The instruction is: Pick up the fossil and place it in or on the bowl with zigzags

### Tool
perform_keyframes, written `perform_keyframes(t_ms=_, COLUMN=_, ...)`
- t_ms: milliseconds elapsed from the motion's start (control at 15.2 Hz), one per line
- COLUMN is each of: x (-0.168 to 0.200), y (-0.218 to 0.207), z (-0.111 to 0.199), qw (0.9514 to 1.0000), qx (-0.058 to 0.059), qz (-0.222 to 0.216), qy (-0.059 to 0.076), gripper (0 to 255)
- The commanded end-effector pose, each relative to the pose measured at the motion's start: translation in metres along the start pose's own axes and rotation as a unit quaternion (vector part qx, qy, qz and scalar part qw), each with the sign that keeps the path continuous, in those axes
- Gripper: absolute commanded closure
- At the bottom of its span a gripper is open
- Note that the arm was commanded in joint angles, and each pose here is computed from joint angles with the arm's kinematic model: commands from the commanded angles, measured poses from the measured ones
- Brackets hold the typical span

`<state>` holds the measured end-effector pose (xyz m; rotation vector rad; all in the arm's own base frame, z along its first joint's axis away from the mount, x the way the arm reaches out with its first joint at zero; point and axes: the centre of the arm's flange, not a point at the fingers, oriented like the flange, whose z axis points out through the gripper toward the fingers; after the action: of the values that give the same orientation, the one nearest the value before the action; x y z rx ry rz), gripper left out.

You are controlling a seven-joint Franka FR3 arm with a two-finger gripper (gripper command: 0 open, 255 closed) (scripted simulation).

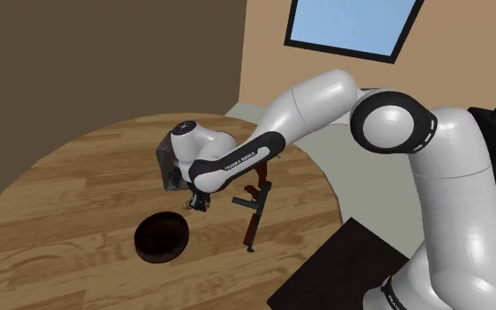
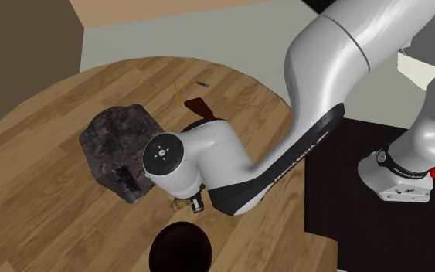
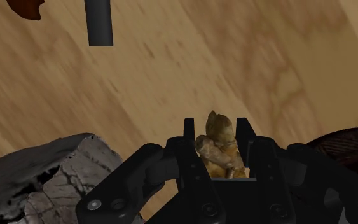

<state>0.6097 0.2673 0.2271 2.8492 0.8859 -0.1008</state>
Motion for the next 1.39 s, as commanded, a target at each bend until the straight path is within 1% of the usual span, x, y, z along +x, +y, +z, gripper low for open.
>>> perform_keyframes(t_ms=0, x=0.0, y=0.0, z=-0.011, qw=1.0, qx=0.0, qz=0.0, qy=0.0, gripper=255)
perform_keyframes(t_ms=990, x=-0.009, y=0.01, z=-0.086, qw=1.0, qx=0.0, qz=0.0, qy=0.0, gripper=255)
perform_keyframes(t_ms=1320, x=0.012, y=-0.049, z=-0.106, qw=1.0, qx=0.0, qz=0.0, qy=0.0, gripper=255)
